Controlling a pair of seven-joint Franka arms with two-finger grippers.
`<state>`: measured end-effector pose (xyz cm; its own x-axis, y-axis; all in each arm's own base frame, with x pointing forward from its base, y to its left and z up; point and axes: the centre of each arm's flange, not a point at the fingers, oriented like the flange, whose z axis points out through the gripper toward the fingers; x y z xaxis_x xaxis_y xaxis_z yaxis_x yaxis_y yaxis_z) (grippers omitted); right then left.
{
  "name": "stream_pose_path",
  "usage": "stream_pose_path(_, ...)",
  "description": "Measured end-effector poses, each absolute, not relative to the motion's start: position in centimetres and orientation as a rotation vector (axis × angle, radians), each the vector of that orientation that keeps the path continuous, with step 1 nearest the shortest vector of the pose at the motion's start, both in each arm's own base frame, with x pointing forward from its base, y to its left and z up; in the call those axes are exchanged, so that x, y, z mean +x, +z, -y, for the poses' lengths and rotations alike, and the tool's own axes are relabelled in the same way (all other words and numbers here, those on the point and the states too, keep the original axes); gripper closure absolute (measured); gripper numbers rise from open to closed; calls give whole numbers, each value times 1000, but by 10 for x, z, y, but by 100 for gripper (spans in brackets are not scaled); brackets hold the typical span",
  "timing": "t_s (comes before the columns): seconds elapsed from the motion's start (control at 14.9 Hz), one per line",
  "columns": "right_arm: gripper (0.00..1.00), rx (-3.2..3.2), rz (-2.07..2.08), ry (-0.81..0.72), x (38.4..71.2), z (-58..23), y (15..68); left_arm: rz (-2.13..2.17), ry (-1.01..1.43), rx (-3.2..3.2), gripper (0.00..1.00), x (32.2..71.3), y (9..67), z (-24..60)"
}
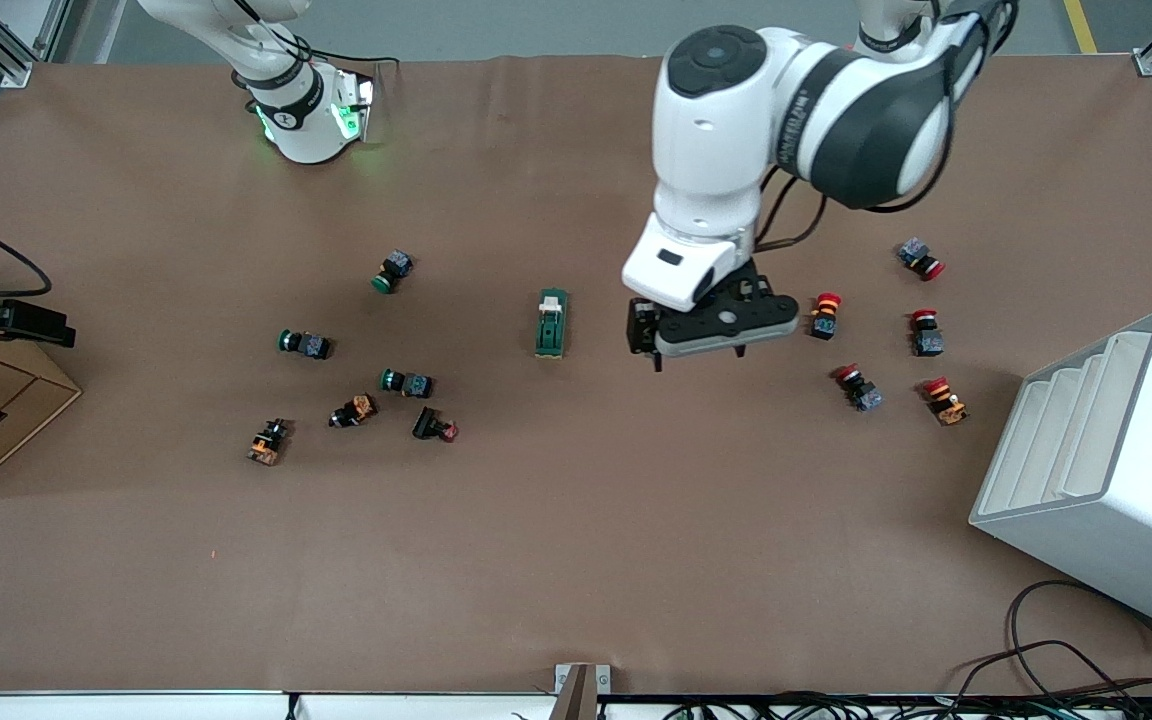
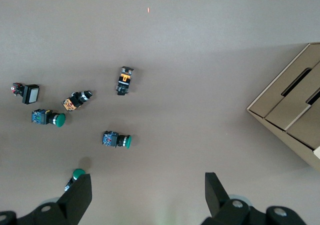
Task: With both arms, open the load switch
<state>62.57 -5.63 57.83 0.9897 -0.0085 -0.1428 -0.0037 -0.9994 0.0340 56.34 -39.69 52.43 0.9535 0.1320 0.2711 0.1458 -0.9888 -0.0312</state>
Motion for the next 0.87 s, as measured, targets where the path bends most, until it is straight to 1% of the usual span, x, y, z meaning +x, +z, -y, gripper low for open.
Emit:
stream_pose_path(0.13,0,3101,6,-226,625,55,579,180,-375,-3094,0,577,539,370)
stream_pose_path(0.47,0,3099,-17,-385,612,44,580,45,-306,-3176,0,599,602,263)
stream_pose_path(0.67,0,3111,-18,-355,603,42,600,-62,-232,-3208,0,601,628,191)
stream_pose_path(0.87,0,3118,32,-318,590,43,623,-166,-199,-3197,0,602,638,135)
